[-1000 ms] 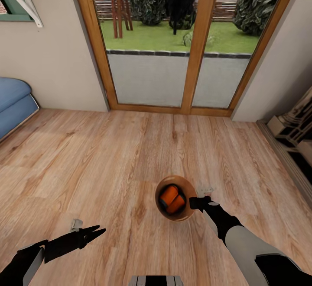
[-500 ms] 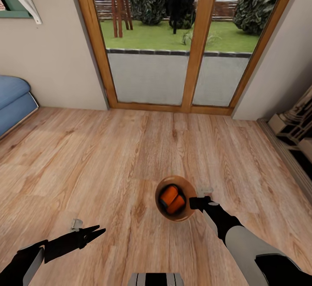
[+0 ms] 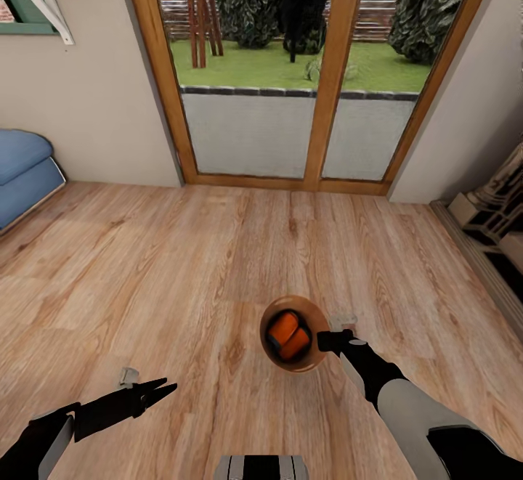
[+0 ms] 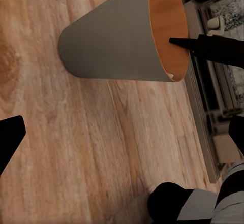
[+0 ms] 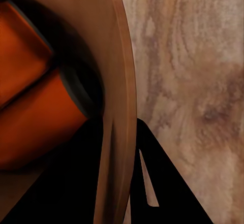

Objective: Put the three can of soda from the living room inside the tash can in the kitchen.

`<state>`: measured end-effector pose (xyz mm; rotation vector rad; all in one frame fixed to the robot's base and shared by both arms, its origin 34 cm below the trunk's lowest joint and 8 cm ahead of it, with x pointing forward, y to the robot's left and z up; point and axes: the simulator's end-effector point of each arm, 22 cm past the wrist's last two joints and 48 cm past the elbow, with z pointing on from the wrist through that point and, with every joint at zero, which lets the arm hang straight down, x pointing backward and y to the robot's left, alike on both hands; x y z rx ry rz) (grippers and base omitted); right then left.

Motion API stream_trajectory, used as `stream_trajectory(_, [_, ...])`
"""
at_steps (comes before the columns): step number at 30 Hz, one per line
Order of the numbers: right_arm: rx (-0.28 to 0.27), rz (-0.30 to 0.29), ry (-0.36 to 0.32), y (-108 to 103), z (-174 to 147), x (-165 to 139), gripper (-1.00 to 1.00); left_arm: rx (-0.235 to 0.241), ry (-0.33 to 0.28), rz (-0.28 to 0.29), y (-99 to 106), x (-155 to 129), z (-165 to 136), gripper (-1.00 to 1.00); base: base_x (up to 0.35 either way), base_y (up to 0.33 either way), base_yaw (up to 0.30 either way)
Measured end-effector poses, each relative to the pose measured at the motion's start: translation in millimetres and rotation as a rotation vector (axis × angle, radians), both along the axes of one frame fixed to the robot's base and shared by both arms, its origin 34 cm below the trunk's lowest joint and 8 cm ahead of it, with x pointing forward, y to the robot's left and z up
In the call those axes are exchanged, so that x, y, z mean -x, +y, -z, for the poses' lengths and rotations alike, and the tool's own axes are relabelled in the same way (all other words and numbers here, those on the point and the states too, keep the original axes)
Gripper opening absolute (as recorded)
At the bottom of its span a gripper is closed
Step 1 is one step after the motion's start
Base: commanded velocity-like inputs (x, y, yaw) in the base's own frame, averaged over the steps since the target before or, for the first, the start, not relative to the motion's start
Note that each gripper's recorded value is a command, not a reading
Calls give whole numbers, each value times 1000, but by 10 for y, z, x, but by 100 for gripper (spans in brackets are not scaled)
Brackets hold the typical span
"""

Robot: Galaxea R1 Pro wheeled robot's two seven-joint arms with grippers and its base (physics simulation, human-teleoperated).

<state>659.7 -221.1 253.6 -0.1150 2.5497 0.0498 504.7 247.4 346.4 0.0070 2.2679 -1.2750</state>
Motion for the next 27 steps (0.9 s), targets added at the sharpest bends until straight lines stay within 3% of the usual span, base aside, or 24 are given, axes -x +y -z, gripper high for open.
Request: stream_trajectory(27, [-1,0,-9,5,1,10,-100,-1,-9,0,1,16,16,100,0,0,0])
